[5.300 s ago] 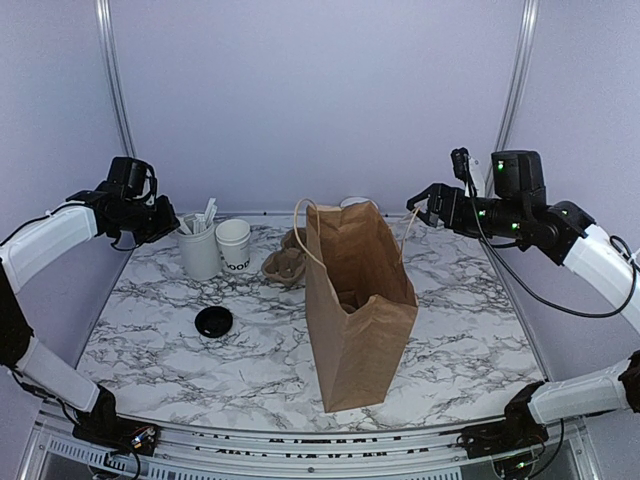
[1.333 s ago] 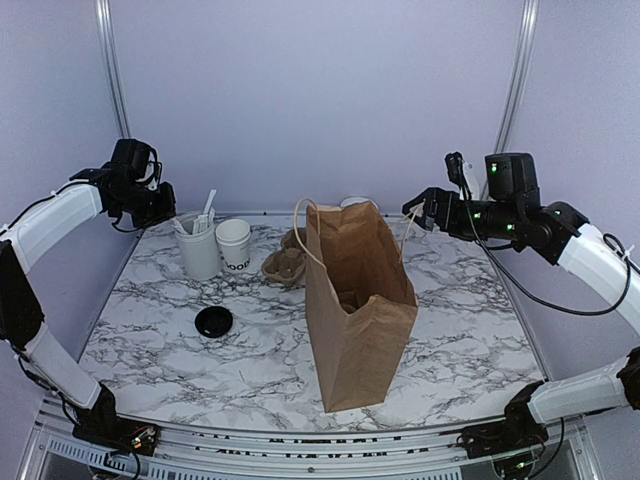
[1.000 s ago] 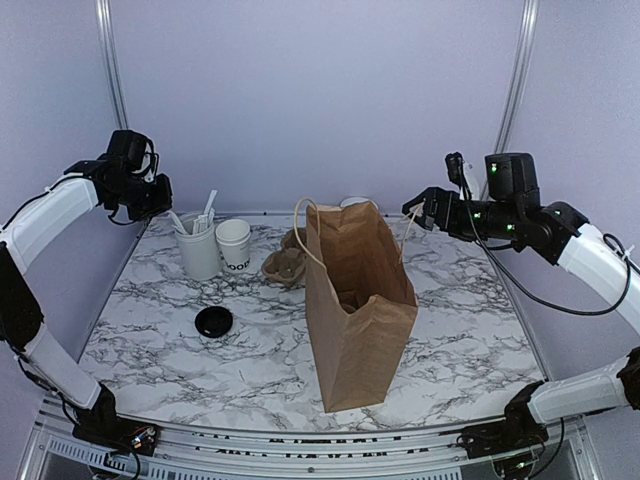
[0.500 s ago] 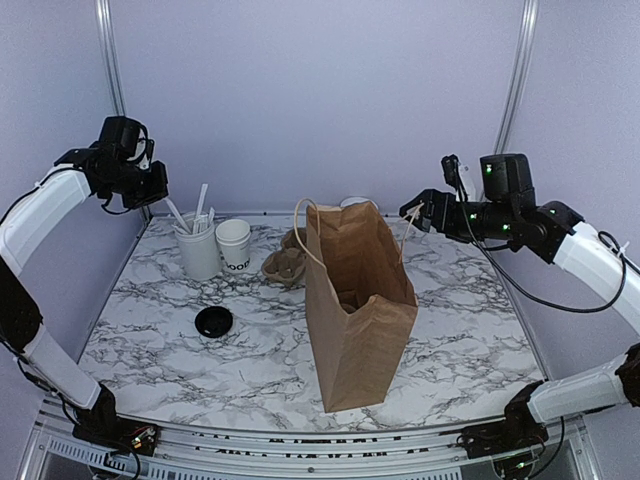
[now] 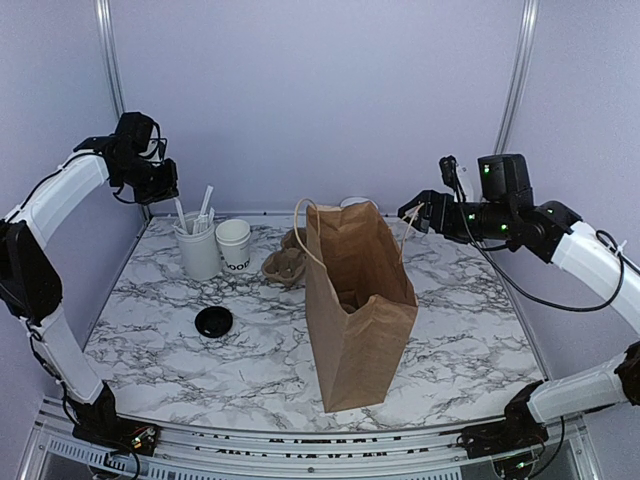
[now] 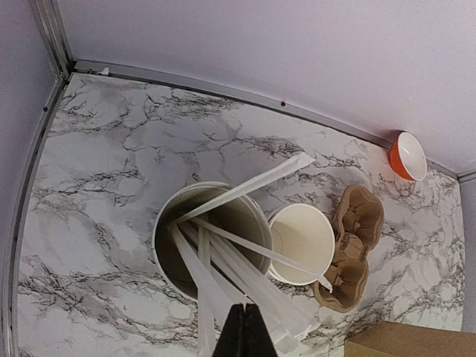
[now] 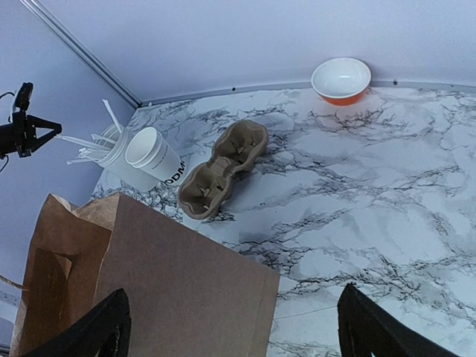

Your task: Pack the takeout coffee

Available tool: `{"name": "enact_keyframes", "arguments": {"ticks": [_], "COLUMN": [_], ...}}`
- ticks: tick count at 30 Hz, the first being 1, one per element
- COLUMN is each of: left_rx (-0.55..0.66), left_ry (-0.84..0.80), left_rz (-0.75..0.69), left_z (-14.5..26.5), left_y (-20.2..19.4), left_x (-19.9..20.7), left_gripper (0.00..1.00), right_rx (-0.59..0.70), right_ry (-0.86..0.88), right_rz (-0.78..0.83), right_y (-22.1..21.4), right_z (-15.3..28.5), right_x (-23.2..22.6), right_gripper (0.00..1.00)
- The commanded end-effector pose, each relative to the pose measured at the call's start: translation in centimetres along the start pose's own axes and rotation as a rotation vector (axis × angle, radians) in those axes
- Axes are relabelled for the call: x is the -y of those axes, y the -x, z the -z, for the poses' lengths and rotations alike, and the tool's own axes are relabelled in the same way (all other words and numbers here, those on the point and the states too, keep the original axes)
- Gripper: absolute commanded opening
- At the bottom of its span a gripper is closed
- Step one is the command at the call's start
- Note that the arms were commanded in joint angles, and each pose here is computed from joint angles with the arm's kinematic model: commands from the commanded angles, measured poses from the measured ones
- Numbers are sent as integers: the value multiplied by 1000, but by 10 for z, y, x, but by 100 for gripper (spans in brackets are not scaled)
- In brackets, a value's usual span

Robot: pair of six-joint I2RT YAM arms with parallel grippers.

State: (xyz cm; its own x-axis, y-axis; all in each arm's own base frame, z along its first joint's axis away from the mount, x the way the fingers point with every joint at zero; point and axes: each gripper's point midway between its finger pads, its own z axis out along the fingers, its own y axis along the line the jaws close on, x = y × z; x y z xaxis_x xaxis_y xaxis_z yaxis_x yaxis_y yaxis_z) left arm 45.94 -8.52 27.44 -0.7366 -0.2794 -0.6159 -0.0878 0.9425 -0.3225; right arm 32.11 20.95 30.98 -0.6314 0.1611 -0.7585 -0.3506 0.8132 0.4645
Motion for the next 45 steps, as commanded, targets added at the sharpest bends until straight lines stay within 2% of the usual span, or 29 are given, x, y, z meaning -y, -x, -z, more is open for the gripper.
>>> {"name": "enact_keyframes", "arguments": {"ticks": [1, 15, 29, 36, 40, 45], "left_rx": [5, 101, 226, 286, 291, 276], "left_ry": [-32, -24, -140, -326, -495, -678], "left_rz": [14, 35, 54, 34, 7, -31], "left_z": [24, 91, 157, 205, 226, 245], "left_y": [9, 6, 19, 30, 33, 30], "left_x": [8, 5, 26, 66, 102, 144], "left_gripper": [0, 0, 0, 0, 0, 0], "right_rx": [33, -25, 35, 153, 257, 318], "right_ry": [17, 49, 65, 105, 115, 130], "right_rz": [4, 22, 71, 136, 192, 223], "right_y": [13, 11, 33, 58, 75, 82], "right_z": [3, -18, -17, 5, 23, 35], "right_x": [-5, -10, -20, -34, -41, -45], "right_gripper": [93, 93, 94, 94, 96, 96]}}
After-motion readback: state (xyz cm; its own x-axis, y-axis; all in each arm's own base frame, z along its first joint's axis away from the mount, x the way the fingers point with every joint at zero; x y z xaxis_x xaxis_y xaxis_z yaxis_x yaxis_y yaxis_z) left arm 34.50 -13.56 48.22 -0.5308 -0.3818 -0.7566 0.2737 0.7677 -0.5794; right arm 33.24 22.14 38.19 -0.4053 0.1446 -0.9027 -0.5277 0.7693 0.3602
